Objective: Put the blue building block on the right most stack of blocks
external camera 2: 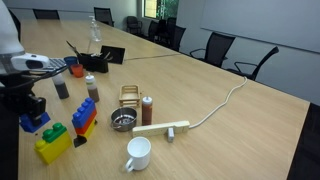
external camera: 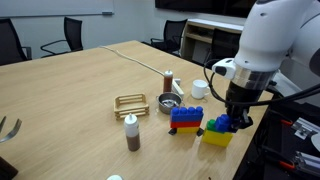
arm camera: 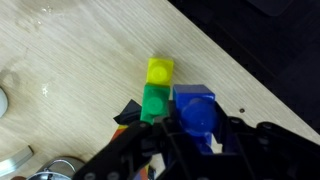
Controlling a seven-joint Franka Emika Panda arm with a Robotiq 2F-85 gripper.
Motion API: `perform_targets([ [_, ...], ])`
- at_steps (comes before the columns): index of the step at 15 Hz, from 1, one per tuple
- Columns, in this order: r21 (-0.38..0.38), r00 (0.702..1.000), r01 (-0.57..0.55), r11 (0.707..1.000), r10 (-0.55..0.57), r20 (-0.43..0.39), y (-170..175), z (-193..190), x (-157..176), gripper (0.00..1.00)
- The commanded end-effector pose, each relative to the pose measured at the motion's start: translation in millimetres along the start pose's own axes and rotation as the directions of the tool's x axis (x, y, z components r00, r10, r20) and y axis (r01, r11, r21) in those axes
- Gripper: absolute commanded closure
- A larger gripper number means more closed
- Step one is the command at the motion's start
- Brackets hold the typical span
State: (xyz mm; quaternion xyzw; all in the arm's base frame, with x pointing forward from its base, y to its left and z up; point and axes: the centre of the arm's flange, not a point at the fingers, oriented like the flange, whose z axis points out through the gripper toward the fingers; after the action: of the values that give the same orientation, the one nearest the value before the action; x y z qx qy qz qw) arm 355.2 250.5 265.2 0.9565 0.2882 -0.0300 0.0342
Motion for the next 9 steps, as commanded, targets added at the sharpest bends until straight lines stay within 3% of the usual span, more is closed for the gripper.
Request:
perform_targets([
  [1, 0.033, 1.0, 0.024, 0.999, -0.024, -0.004, 15, -5, 1, 0.9],
  [9, 0.065, 0.999, 0.034, 0.997, -0.034, -0.003, 39, -1, 2, 0.9],
])
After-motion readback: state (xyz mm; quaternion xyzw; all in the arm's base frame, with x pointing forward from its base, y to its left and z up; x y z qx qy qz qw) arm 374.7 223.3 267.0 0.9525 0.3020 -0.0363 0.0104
